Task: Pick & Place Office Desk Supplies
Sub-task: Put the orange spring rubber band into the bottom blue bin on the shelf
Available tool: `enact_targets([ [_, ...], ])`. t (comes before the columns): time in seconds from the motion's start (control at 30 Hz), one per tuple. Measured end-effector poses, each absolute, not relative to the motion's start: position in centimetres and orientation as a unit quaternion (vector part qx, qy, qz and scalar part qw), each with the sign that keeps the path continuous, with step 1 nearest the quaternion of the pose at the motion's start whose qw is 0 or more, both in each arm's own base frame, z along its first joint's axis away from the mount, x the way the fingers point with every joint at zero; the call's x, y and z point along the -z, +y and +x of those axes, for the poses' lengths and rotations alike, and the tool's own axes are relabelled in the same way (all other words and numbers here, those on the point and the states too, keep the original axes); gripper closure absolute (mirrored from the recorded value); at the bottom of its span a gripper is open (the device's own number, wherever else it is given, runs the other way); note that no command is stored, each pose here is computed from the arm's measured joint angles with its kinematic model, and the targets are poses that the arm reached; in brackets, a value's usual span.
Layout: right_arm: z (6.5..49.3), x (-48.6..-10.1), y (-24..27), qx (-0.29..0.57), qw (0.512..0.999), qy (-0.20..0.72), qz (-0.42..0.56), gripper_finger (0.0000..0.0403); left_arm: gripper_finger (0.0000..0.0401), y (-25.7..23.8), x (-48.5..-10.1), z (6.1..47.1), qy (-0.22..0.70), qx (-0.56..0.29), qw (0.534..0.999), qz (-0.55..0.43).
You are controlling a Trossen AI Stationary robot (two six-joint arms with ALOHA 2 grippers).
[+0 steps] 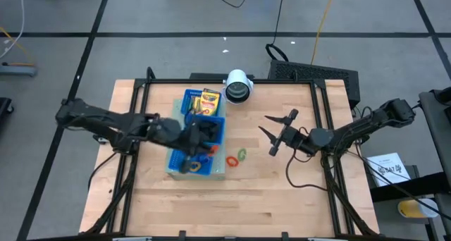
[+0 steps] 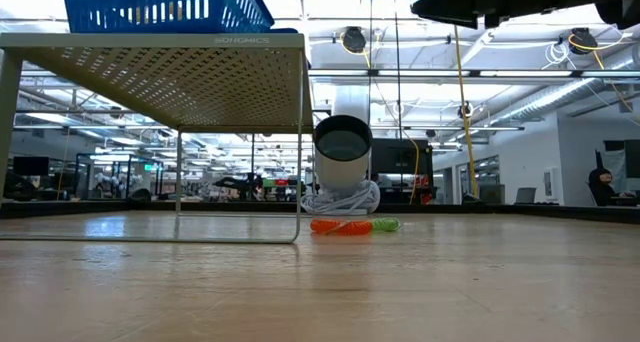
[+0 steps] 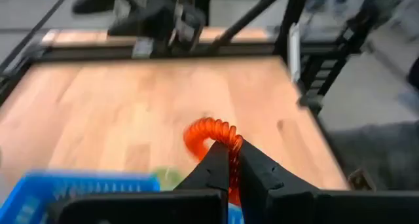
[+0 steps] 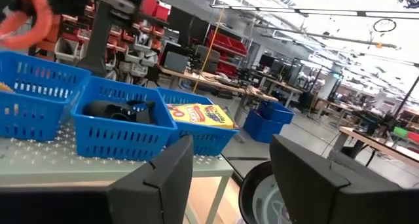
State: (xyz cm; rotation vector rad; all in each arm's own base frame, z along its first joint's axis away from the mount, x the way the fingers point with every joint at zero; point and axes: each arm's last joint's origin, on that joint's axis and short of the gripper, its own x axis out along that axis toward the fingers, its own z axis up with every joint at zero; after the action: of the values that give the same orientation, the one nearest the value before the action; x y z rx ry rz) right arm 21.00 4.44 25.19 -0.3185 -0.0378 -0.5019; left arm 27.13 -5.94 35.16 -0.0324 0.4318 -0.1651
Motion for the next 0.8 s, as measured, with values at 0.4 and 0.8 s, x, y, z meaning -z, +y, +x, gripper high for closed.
enact_targets([
  [0.4,21.1,-25.1,4.1,0.253,0.955,-0.015,-0.154,0.0221,0.039,-9.3,-34.6,23.6,0.274,0.023,0.962,0.006],
  [0.8,21.1,-25.1,4.1,0.253,0.955,-0.015,-0.154,0.0225,0.0385,-8.1,-31.5,20.4,0.203,0.045,0.978,-0.032],
])
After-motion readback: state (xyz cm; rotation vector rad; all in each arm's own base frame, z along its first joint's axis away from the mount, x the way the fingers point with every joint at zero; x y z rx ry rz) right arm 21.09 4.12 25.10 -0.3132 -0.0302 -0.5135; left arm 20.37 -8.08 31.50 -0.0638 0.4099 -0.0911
